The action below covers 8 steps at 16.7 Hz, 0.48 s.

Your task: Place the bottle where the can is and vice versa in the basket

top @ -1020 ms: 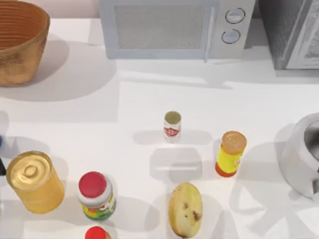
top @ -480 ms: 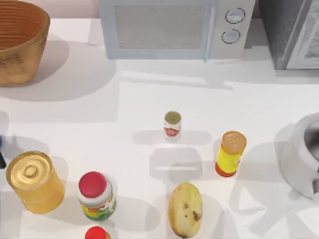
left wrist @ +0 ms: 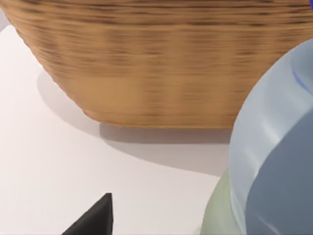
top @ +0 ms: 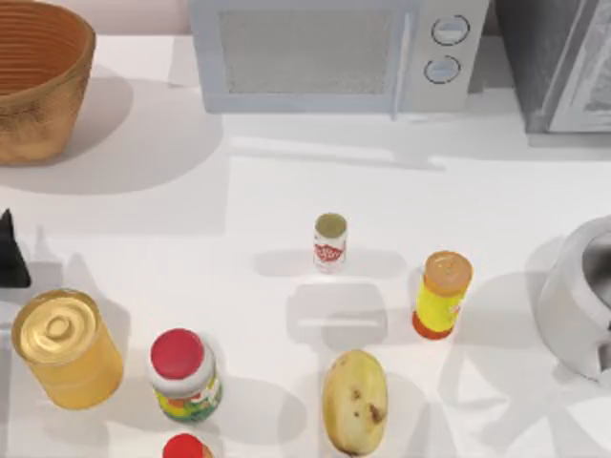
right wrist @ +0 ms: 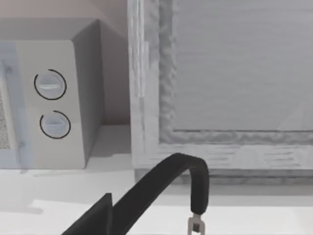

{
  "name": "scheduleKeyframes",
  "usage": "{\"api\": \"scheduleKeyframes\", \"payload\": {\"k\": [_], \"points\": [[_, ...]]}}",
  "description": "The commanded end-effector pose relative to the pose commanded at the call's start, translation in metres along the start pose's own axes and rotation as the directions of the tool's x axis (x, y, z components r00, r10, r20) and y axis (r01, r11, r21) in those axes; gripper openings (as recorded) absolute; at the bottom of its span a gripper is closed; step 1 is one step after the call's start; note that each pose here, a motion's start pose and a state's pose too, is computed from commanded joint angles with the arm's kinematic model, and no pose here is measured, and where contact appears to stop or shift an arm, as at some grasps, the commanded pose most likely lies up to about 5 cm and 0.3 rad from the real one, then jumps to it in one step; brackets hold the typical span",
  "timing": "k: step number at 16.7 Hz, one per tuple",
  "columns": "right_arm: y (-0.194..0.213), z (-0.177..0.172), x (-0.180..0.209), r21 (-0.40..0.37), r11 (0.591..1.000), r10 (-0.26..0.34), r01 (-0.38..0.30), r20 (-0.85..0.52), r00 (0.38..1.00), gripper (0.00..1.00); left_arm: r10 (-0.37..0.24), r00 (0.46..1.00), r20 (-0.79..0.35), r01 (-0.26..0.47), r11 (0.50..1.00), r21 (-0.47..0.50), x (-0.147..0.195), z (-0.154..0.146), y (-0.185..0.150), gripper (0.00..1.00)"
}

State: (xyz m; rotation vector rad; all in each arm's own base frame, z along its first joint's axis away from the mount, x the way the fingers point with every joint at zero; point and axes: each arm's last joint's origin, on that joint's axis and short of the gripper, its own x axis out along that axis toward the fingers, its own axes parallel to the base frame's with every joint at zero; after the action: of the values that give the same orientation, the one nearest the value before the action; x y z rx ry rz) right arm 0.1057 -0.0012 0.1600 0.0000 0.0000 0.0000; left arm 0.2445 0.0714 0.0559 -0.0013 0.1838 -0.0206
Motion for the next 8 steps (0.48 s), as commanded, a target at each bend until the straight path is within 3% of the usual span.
{"api": "scheduleKeyframes", "payload": {"k": [2,8], "points": [[0.0000,0.0000,0.0000,0.000,1.000,0.000,0.000,0.000,1.000,1.00,0.000,1.000,0.000,0.000,1.000,0.000,0.0000,0.0000,0.0000,1.00],[0.0000,0.0000,0.0000,0.000,1.000,0.000,0.000,0.000,1.000,1.00,0.000,1.000,0.000,0.000,1.000,0.000,0.0000,0.0000,0.0000,0.55]]}}
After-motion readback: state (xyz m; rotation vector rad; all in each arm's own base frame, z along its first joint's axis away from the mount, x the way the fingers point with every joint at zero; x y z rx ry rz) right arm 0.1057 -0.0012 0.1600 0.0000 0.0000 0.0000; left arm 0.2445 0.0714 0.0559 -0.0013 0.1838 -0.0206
